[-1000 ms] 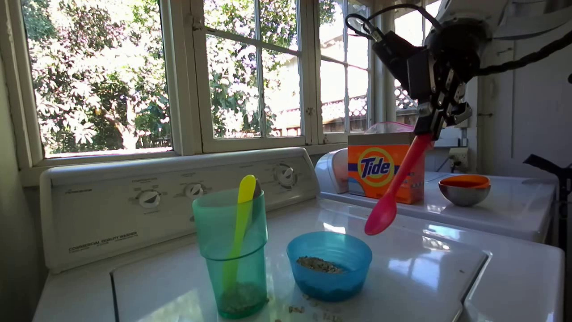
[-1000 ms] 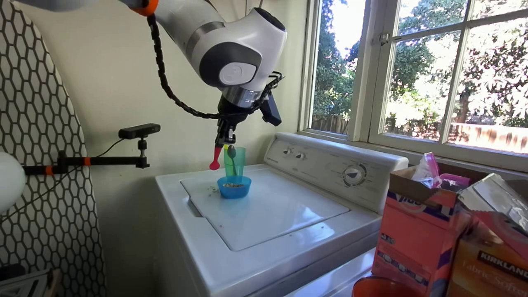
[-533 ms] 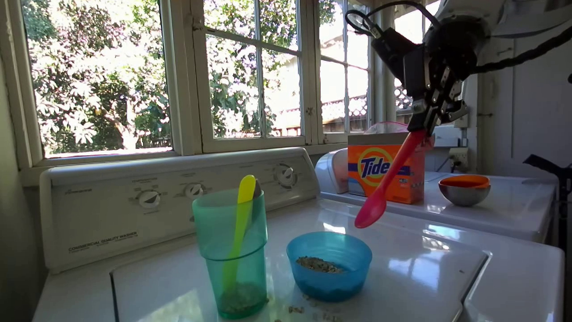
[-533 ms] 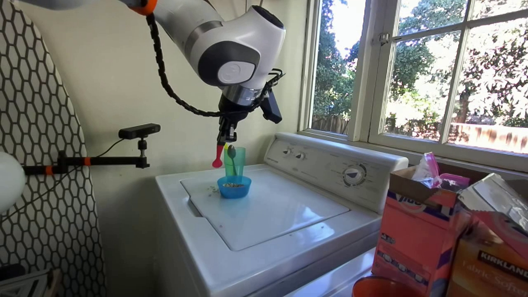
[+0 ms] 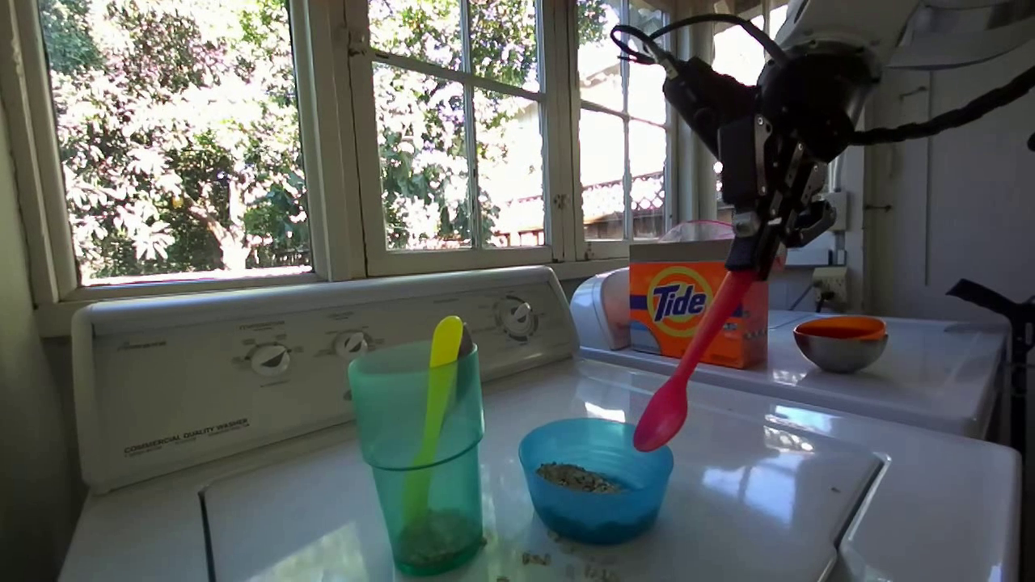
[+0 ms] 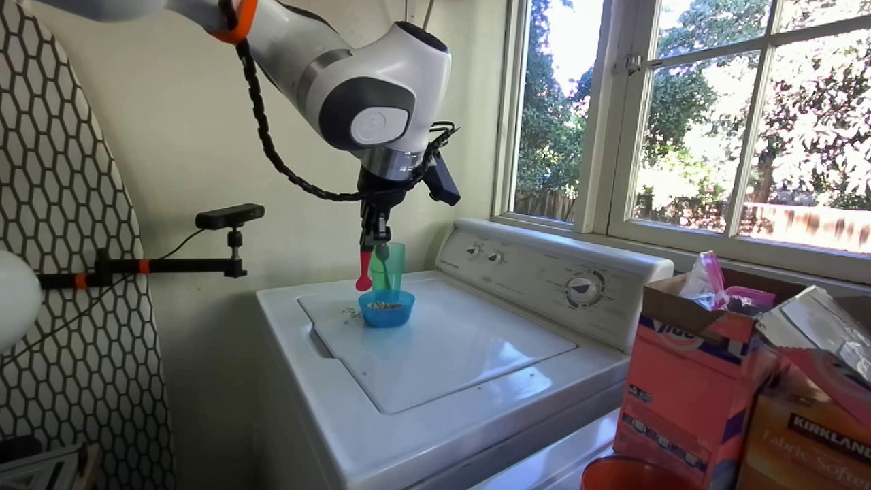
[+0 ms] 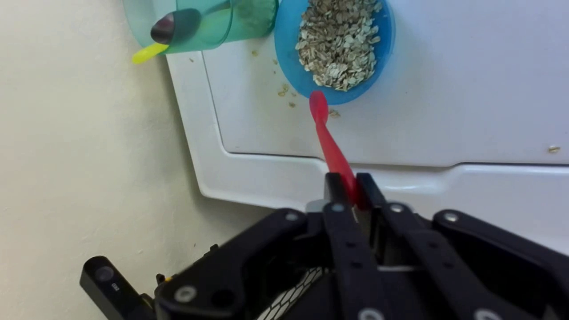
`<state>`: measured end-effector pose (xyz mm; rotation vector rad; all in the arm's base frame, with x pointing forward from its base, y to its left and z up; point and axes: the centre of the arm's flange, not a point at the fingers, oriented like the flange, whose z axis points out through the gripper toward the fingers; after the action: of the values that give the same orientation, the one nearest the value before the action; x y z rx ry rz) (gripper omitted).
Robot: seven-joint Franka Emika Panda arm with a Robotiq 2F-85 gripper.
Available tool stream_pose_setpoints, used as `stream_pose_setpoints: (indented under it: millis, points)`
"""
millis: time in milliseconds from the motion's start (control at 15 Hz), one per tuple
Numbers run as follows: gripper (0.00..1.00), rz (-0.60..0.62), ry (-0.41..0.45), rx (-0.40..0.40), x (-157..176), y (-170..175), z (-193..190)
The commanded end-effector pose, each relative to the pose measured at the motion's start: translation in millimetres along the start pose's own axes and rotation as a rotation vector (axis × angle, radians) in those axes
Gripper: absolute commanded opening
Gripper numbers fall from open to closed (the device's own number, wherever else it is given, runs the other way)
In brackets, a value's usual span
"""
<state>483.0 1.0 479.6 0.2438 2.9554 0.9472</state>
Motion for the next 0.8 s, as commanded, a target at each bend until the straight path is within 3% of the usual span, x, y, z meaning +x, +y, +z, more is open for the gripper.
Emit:
stream_pose_setpoints:
  millis: [0, 533, 733]
  points:
    - [0.03, -0.044, -0.056, 0.069, -1, -3, 14]
    - [0.03, -0.055, -0.125, 0.179, 0, 4, 32]
    - [0.03, -0.032, -0.103, 0.194, 1, 9, 38]
